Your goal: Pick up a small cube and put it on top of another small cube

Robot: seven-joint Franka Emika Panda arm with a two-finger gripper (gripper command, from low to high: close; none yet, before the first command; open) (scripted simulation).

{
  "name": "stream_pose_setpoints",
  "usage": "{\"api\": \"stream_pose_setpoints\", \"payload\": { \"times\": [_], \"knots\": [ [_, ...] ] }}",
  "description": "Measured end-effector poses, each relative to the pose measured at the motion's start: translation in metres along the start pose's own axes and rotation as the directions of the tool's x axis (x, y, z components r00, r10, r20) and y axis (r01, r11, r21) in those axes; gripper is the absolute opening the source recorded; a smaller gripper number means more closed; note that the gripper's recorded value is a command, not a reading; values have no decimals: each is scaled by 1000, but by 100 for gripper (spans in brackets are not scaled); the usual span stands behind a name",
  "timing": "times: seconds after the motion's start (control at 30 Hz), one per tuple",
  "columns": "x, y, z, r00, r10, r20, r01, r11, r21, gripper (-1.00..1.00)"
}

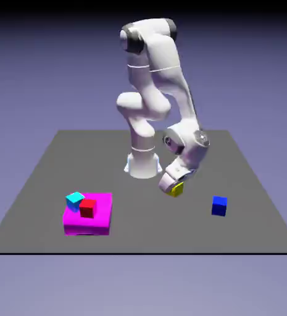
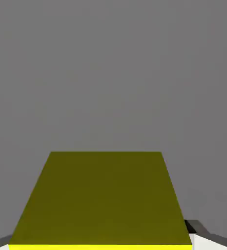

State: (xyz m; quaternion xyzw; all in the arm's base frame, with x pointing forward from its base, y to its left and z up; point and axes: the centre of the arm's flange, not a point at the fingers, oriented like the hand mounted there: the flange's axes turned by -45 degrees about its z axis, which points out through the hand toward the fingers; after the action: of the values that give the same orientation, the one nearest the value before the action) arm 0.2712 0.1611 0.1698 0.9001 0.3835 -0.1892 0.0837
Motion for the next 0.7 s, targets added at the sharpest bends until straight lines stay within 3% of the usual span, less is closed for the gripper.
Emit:
{"api": "stream_pose_setpoints", "payload": {
  "times": [0.2, 0.37, 0.53, 0.7],
  "knots": [
    [-5, -2, -14, 1000, 3, 4, -3, 1000, 9, -100],
    [-4, 56, -33, 937, 350, -18, -344, 929, 138, -100],
    [-16, 119, -48, 757, 653, 24, -635, 726, 266, -100],
    [-40, 182, -56, 496, 860, 122, -828, 426, 364, -100]
  ]
}}
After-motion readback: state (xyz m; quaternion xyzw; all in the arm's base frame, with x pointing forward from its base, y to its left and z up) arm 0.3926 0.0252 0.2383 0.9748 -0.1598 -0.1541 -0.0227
